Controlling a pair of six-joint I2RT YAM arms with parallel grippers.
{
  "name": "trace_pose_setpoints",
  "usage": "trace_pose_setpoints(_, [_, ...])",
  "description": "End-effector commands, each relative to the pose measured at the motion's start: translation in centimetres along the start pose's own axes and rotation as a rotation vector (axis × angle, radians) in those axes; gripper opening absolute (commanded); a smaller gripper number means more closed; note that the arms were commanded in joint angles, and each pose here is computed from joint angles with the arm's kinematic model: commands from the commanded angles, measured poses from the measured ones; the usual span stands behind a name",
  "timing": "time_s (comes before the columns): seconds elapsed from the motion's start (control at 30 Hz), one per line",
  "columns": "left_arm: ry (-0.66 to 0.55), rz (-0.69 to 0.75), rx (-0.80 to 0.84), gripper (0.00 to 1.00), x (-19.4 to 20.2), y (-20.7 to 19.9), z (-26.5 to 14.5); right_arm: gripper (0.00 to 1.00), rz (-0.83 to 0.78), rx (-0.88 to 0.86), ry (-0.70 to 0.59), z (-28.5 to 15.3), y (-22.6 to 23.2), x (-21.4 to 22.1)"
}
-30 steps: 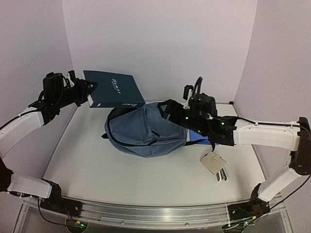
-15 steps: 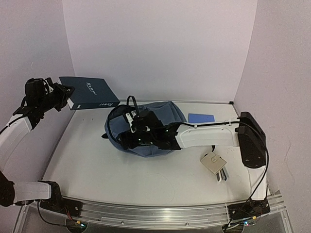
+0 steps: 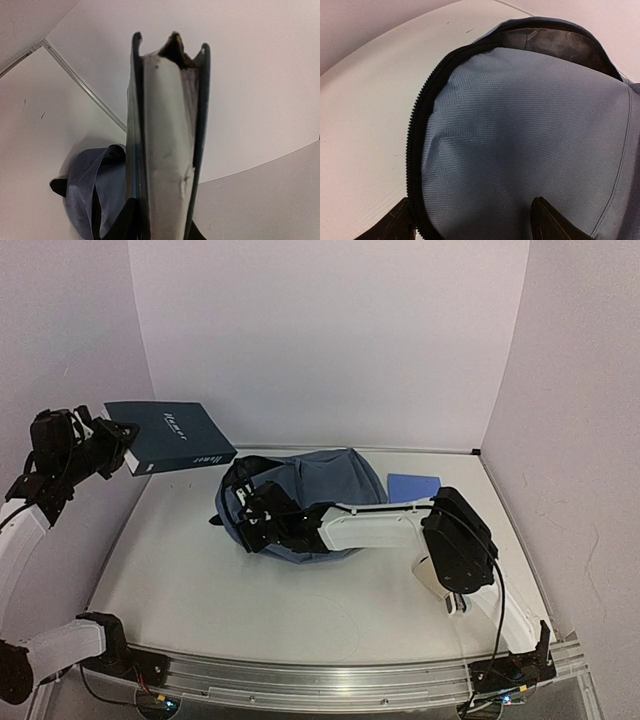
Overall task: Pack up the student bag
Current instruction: Place the book in the student bag.
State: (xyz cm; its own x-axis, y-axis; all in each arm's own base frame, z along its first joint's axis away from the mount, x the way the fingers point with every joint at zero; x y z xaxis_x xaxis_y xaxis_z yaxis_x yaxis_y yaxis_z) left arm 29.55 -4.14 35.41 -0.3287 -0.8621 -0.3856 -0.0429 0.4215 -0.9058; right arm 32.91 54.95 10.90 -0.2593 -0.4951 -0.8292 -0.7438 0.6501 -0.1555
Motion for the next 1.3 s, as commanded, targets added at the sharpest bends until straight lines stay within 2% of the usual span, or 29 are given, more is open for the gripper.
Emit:
trace_pose_setpoints(0.0, [-0.033,0.003,0.033,0.21,-0.4,-1.2,-1.6,0.54,0.047,0.084,-0.078,-1.4,-1.4,-3.5])
trace_pose_setpoints(0.07, [-0.029,0.003,0.034,0.21,-0.2,-1.3,-2.1,0.42,0.07,0.098,-0.096,-2.2,-1.9,-4.1])
trace_pose_setpoints(0.23, [-0.014,0.0,0.056,0.22,0.2,-1.9,-3.3,0.23,0.169,0.086,-0.177,-5.3,-2.7,-6.8])
trace_pose_setpoints(0.4, [0.007,0.016,0.12,0.22,0.7,-3.4,-4.8,0.0,0.359,0.21,-0.236,-8.9,-6.3,-8.2])
trace_pose_setpoints(0.53, [0.028,0.03,0.163,0.22,1.1,-4.4,-5.9,0.0,0.539,0.268,-0.271,-11.8,-10.3,-8.1])
trace_pose_setpoints(0.7, [0.047,0.022,0.126,0.22,1.9,-3.2,-6.4,0.0,0.626,0.262,-0.341,-16.2,-12.4,-9.8])
trace_pose_setpoints(0.93, [0.127,-0.085,0.116,0.21,3.8,0.3,-4.0,0.0,0.687,0.15,-0.445,-21.4,-12.6,-12.6])
trace_pose_setpoints(1.1, [0.232,-0.177,0.159,0.19,5.4,2.0,-1.1,0.0,0.677,0.1,-0.469,-22.7,-11.3,-13.5])
trace_pose_setpoints(1.27, [0.252,-0.195,0.114,0.19,6.0,3.0,-0.4,0.0,0.697,0.096,-0.484,-23.2,-10.7,-13.8])
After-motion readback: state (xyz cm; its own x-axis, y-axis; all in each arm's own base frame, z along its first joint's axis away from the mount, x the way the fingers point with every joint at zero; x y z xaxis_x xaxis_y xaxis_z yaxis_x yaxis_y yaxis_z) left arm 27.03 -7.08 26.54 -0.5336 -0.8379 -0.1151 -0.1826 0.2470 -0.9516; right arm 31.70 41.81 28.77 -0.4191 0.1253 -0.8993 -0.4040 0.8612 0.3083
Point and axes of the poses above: each gripper's point midway between its finger pads, its own z axis out along the fingers, its own y axis along the line the jaws close on, x = y × z, the point moved 3 cm from there along -z, back along the fingers, and after that the axes turned 7 degrees about -z, right-handed, at the moved point
